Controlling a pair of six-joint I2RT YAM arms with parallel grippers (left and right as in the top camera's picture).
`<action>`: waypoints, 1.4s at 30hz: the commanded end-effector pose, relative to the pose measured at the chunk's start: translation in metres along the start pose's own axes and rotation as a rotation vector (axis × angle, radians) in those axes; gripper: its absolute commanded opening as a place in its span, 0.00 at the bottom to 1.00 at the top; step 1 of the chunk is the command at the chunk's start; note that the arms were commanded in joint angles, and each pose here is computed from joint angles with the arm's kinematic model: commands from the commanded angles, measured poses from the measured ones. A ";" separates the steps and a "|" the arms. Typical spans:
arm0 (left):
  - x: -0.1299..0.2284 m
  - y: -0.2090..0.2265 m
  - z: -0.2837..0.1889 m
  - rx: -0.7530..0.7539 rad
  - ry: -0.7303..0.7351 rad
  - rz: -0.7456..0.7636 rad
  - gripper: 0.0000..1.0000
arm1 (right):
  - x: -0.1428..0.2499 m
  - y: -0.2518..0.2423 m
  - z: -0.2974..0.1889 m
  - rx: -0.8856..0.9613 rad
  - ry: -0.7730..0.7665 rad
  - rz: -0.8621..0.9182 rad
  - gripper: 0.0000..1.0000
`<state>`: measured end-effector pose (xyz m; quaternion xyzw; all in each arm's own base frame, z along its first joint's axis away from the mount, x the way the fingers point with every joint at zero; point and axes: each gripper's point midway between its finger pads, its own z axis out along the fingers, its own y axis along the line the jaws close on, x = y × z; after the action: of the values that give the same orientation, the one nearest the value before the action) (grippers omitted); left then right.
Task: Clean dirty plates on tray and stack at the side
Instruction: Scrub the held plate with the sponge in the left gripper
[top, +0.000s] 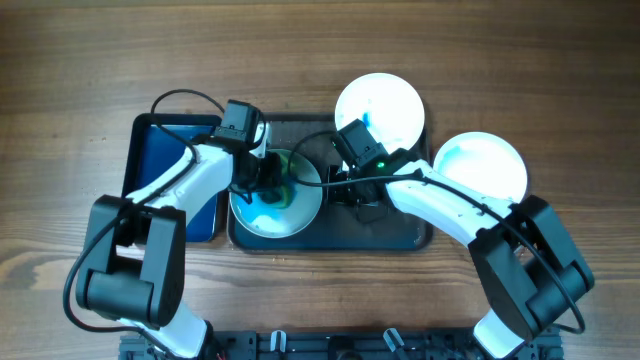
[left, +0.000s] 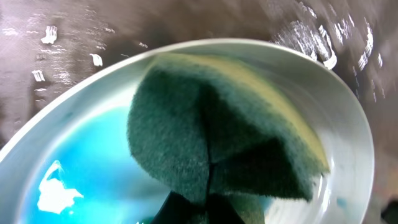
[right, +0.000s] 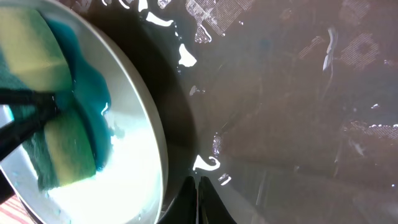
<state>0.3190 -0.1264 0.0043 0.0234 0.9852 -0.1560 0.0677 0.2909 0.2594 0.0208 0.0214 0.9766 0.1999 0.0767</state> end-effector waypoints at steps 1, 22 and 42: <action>0.042 -0.018 0.015 0.163 0.149 0.157 0.04 | -0.002 0.009 0.002 -0.041 0.013 -0.013 0.04; 0.023 -0.065 0.008 0.381 0.089 0.093 0.04 | 0.011 0.011 0.033 -0.109 0.121 0.059 0.04; 0.067 -0.050 -0.005 0.213 0.300 0.256 0.04 | 0.007 0.007 0.032 -0.109 0.118 0.074 0.04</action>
<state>0.2829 -0.1224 0.0083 0.0867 0.9904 -0.1058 -0.0198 0.2842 0.2830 0.0007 0.0218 0.9647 0.2619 0.0170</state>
